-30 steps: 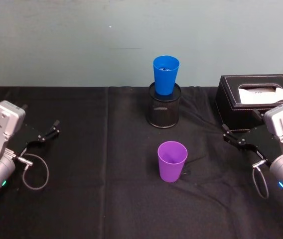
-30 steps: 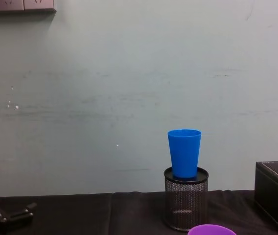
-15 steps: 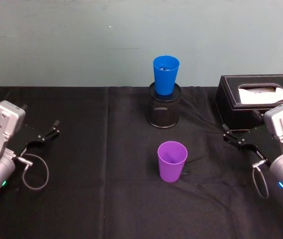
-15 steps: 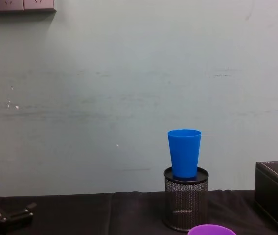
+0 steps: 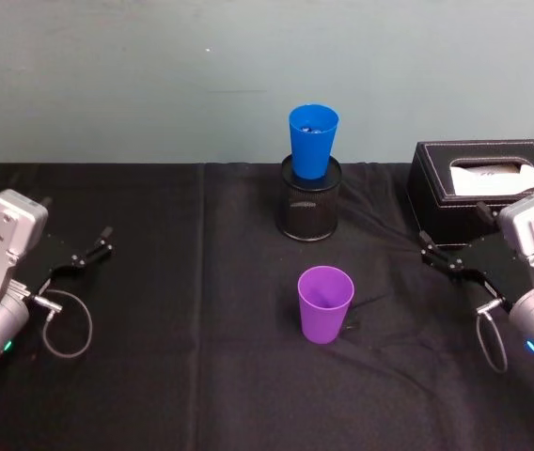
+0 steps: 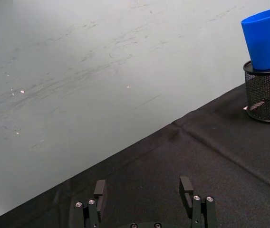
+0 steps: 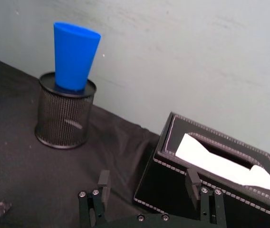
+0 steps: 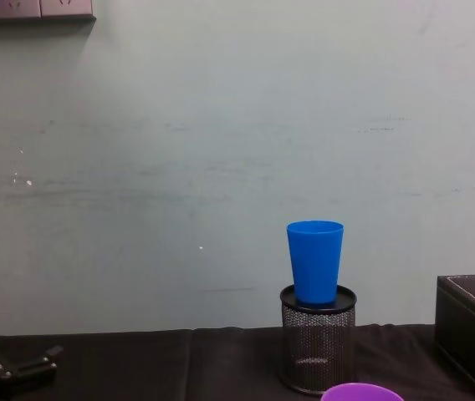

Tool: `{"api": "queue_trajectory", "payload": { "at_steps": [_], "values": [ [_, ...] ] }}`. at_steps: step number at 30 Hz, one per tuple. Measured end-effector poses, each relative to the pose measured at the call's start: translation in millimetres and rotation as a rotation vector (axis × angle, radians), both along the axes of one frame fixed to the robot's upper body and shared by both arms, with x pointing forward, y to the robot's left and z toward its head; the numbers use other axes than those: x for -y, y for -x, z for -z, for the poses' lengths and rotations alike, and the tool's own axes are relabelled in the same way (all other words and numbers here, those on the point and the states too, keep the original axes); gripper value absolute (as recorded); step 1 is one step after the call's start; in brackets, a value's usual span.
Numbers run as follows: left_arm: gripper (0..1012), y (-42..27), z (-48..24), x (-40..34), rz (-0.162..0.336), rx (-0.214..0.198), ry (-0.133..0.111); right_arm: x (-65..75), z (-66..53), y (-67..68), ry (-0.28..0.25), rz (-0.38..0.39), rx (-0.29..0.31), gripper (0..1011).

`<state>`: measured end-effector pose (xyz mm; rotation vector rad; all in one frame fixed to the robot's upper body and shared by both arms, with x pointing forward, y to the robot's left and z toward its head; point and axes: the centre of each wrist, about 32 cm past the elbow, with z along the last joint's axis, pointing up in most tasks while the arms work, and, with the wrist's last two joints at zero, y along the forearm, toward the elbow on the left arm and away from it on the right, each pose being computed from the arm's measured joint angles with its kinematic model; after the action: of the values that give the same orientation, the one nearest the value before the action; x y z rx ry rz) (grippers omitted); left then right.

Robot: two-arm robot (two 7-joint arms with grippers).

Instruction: Pick up one cup with a gripper and tap it against the other cup.

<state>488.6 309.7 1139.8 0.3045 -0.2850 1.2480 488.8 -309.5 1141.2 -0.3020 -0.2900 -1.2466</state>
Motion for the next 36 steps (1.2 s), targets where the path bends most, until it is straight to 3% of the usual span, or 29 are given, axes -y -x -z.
{"api": "queue_trajectory", "payload": {
  "at_steps": [6,11,16,22,28,36],
  "values": [
    [1000,0.0,0.0,0.0,0.000,0.000,0.000,2.6,-7.1,8.1,-0.009,-0.039,0.014,1004],
    [1000,0.0,0.0,0.0,0.000,0.000,0.000,11.3,-12.3,18.1,-0.041,-0.086,-0.011,1004],
    [1000,0.0,0.0,0.0,0.000,0.000,0.000,25.2,-13.7,32.8,-0.078,-0.206,-0.052,1004],
    [1000,0.0,0.0,0.0,0.000,0.000,0.000,33.0,-6.0,49.5,-0.098,-0.391,-0.076,1004],
    [1000,0.0,0.0,0.0,0.000,0.000,0.000,30.0,2.5,57.6,-0.144,-0.486,-0.112,1004],
    [1000,0.0,0.0,0.0,0.000,0.000,0.000,18.9,8.7,55.2,-0.180,-0.516,-0.155,1004]
  ]
}}
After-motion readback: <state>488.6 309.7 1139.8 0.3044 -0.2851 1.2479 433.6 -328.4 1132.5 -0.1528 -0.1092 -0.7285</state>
